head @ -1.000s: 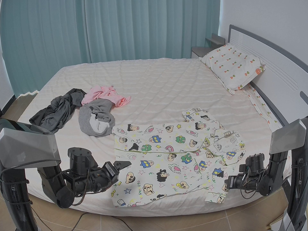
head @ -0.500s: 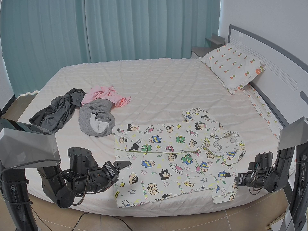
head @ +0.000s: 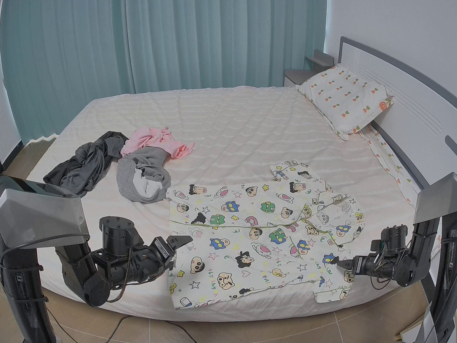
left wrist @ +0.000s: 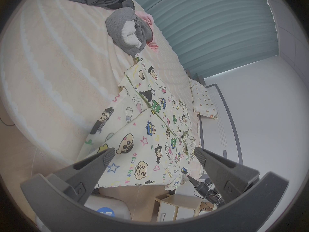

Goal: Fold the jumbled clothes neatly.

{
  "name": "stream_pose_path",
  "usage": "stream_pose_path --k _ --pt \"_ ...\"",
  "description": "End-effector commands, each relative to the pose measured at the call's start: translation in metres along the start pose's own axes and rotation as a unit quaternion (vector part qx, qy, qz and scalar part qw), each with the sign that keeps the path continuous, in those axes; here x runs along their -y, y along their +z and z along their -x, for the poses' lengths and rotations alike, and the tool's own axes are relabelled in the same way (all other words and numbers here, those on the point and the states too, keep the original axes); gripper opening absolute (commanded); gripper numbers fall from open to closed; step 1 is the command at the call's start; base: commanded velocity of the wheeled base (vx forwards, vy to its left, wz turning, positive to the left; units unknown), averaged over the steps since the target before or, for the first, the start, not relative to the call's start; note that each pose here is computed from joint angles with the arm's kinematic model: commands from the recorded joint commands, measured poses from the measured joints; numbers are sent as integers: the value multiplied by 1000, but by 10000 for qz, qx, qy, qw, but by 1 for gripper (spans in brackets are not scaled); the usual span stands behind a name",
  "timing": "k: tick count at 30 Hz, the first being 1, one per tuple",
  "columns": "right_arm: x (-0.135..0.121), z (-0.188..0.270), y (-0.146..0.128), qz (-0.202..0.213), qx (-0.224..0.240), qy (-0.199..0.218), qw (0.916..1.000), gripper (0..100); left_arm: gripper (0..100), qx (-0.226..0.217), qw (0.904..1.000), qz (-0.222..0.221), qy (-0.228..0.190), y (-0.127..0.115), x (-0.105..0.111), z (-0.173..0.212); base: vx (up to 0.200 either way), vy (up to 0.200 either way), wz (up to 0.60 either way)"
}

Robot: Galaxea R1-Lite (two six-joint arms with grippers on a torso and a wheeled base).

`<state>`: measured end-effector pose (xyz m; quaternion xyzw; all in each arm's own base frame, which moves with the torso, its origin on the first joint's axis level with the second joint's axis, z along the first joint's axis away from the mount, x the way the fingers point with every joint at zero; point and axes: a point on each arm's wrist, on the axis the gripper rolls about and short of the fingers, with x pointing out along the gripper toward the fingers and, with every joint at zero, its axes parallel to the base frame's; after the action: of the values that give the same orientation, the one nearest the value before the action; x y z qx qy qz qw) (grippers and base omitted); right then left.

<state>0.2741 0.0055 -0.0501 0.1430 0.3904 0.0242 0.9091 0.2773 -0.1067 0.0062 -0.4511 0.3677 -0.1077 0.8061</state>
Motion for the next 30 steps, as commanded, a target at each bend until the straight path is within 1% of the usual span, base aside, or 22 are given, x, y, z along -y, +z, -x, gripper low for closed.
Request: stream_pose_path --k 1,3,4,5,6,8,9,12,13,14,15,18,20,22,24,25,27,28,30 --pt "-47 21 10 -543 289 708 9956 100 100 14 9995 -256 196 0 -6 -8 0 0 0" --pt "-58 21 2 -719 168 827 9938 100 100 37 9970 -554 540 -6 -10 -10 0 0 0" --pt "-60 21 -1 -696 157 860 9937 100 100 -13 9945 -698 775 -11 -13 -11 0 0 0" --pt "-60 21 -1 -696 157 860 9937 100 100 -13 9945 -698 775 -11 -13 -11 0 0 0" --pt "-60 23 -6 -665 169 900 9936 100 100 -161 9897 -854 1137 -20 -14 -14 0 0 0" --pt "-59 23 -6 -668 213 931 9932 100 100 -270 9874 -900 1274 -26 -14 -16 0 0 0" --pt "-59 21 -8 -662 270 969 9927 100 100 -367 9836 -1016 1444 -34 -11 -18 0 0 0" --pt "-56 17 -15 -648 303 974 9927 100 100 -464 9751 -1222 1794 -51 -9 -19 0 0 0" --pt "-56 17 -15 -648 303 974 9927 100 100 -464 9751 -1222 1794 -51 -9 -19 0 0 0" --pt "-55 17 -19 -645 330 988 9925 100 100 -454 9711 -1333 1928 -58 -9 -20 0 0 0" --pt "-54 17 -21 -636 344 994 9924 100 100 -410 9698 -1363 1981 -59 -9 -20 0 0 0" --pt "-54 16 -22 -621 319 994 9926 100 100 -430 9680 -1438 2010 -66 -9 -22 0 0 0" --pt "-54 16 -22 -621 319 994 9926 100 100 -439 9674 -1451 2031 -67 -10 -22 0 0 0" --pt "-54 17 -22 -627 331 1001 9924 100 100 -341 9650 -1525 2106 -70 -11 -27 0 0 0" --pt "-55 17 -21 -625 352 1011 9923 100 100 -240 9625 -1595 2182 -72 -12 -32 0 0 0" --pt "-55 18 -20 -632 365 1018 9921 100 100 -200 9596 -1682 2247 -76 -13 -36 0 0 0" --pt "-55 18 -20 -632 365 1018 9921 100 100 -186 9581 -1735 2271 -78 -14 -37 0 0 0" --pt "-55 19 -19 -637 384 1029 9919 100 100 -192 9551 -1851 2304 -79 -14 -37 0 0 0" --pt "-55 19 -19 -642 387 1024 9919 100 100 -208 9538 -1898 2319 -78 -15 -37 0 0 0"
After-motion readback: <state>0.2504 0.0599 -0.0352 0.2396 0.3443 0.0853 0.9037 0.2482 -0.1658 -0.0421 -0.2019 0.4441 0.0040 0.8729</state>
